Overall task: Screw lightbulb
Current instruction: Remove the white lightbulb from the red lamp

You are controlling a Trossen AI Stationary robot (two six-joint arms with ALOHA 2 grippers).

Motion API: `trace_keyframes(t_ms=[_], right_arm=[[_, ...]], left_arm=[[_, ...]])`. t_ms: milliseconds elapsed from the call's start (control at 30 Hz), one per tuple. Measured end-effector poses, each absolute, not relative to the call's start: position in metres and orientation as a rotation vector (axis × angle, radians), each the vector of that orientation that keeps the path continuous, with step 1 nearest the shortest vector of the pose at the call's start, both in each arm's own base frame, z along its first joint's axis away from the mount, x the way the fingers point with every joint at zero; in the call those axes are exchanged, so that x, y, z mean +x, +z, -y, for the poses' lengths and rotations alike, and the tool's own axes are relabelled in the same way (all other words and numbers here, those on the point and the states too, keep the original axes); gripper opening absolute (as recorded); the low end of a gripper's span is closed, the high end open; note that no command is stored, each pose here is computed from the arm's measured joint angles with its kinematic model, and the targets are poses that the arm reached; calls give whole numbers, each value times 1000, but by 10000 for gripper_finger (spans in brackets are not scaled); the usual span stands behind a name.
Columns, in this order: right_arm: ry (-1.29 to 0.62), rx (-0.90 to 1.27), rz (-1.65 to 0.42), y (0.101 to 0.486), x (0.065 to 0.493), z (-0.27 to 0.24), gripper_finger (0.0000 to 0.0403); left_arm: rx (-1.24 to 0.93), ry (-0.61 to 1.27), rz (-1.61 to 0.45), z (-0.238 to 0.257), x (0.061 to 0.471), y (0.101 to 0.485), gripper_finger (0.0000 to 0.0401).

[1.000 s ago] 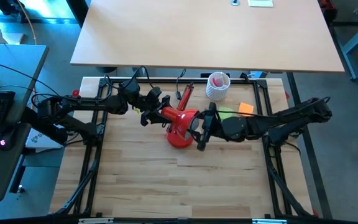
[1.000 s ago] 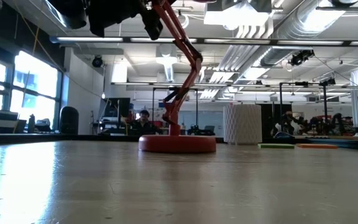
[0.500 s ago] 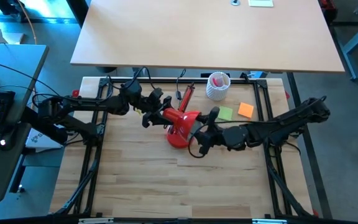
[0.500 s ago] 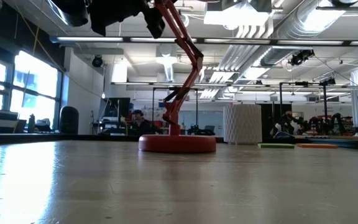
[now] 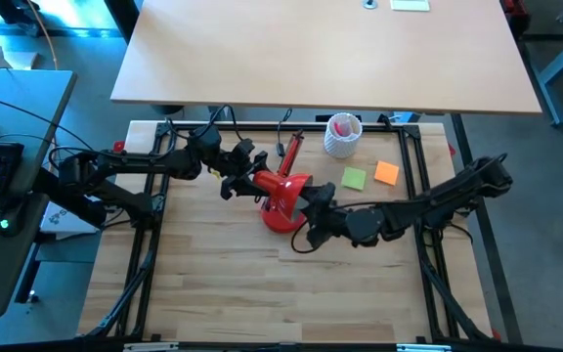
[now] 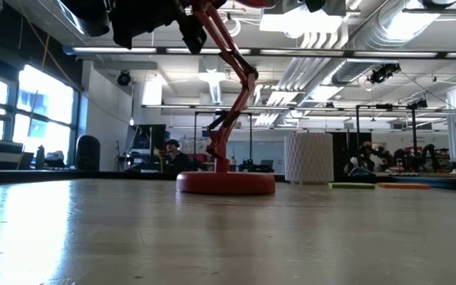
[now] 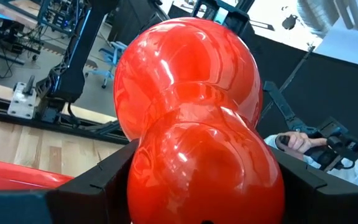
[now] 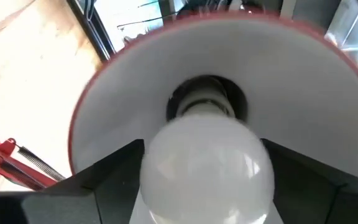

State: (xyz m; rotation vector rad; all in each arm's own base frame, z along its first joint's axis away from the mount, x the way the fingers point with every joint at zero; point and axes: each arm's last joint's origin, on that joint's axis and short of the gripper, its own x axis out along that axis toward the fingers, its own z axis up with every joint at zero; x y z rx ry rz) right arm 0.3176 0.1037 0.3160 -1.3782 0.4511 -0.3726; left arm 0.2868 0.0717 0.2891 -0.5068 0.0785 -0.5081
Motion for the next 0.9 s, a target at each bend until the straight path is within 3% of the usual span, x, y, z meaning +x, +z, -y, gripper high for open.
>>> trace_keyframes(t_ms=[267,500,667,900], right_arm=[[-393,-1282,-398,318,315,-112,317],[-450,-1010,-303,325,300,-137,319],[-481,-567,-190,337,279,-145,319],[-423,139,-158,337,273,-113,319]], left_arm=[[-510,-503,-77,-72,287,289,251],[-509,-511,-79,-72,287,289,251],[-509,-510,-79,-74,286,289,251],[-510,-509,-78,-75,286,289,251]])
